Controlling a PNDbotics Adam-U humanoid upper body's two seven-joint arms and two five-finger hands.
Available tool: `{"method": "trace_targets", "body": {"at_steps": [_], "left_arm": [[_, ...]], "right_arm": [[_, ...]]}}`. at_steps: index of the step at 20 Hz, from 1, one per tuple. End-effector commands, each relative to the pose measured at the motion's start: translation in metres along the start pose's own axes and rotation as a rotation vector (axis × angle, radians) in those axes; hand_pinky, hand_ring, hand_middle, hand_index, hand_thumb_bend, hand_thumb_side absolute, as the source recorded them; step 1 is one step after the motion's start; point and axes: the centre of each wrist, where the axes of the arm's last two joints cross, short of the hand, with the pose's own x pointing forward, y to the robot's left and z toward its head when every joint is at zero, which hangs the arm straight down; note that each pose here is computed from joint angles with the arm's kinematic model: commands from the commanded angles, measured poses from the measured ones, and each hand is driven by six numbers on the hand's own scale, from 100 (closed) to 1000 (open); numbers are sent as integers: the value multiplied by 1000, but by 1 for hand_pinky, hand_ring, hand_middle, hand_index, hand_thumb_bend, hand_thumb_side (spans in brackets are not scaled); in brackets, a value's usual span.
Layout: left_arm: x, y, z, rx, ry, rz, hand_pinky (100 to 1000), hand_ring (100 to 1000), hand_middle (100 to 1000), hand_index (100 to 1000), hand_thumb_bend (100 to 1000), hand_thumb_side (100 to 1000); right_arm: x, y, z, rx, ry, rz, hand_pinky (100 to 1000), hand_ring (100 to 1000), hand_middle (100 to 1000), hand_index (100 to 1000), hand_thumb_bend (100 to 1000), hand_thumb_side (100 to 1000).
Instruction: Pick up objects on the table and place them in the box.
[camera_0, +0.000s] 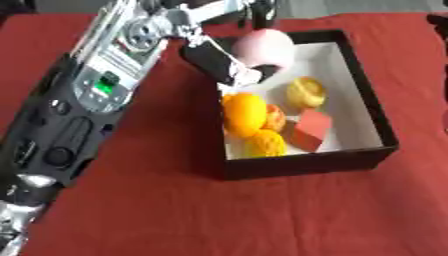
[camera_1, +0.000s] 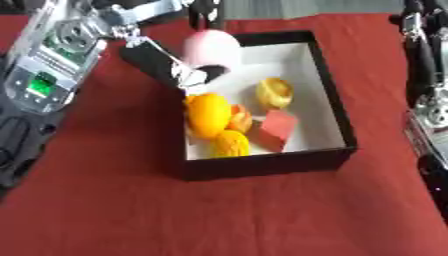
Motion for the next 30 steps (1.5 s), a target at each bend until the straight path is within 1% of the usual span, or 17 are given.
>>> {"method": "trace_targets", "body": {"at_steps": [1,6,7,10,11,12,13,16,18,19,21,22,23,24,25,27,30], "left_arm": [[-3,-6,-9,-24,5,-31,575,612,571,477,254,250],[-18,-27,-24,-66,57,-37,577,613,574,495,286,268],[-20,-32,-26,-73,65,-38,580,617,579,509,312,293],[-26,-39,-31,-73,76,-41,589,627,592,533,363,320],[-27,-40,-32,-71,78,-43,619,662,634,605,449,374],[-28,-41,-32,-70,79,-44,655,704,691,701,521,435],[-28,-41,-32,-70,78,-46,718,765,765,794,620,525],[-29,-39,-30,-64,79,-54,799,831,843,892,809,632],[-30,-38,-28,-57,97,-60,812,842,856,924,970,794],[-31,-37,-27,-49,109,-62,813,843,860,934,1000,921],[-32,-35,-24,-12,134,-62,806,840,862,935,996,1000],[-33,-34,-21,18,144,-54,801,837,860,929,960,1000],[-33,-33,-17,53,152,-40,794,833,856,917,884,990],[-35,-32,-9,101,160,-15,788,829,851,908,747,917],[-35,-30,0,150,166,14,781,827,848,898,664,871],[-37,-25,24,276,178,109,754,817,839,886,585,815],[-42,-13,74,505,209,296,702,795,829,878,539,753]], "right_arm": [[13,-5,-10,3,-47,12,956,805,866,918,100,656],[14,-3,-10,11,-48,7,956,805,866,918,100,657],[13,-2,-10,13,-48,6,956,805,866,918,100,657],[13,-1,-9,16,-44,5,956,805,866,918,100,658],[12,-1,-9,16,-43,6,956,805,866,918,100,658],[12,-2,-9,15,-42,6,956,805,866,918,100,659],[12,-2,-9,14,-41,7,956,805,866,918,100,659],[11,-2,-8,13,-37,8,956,805,866,918,100,659],[10,-2,-8,12,-36,8,956,805,866,918,100,663],[10,-2,-8,11,-36,8,956,805,866,918,100,659],[10,-3,-8,9,-37,8,956,805,866,918,100,658],[10,-3,-8,7,-38,9,956,805,866,918,100,658],[11,-4,-8,4,-40,9,956,805,866,918,100,656],[11,-5,-8,-1,-44,8,956,805,866,918,100,654],[12,-6,-8,-6,-48,8,956,805,866,918,100,653],[13,-10,-8,-20,-57,10,956,806,867,918,100,650],[14,-15,-7,-39,-67,18,956,808,868,918,100,643]]}}
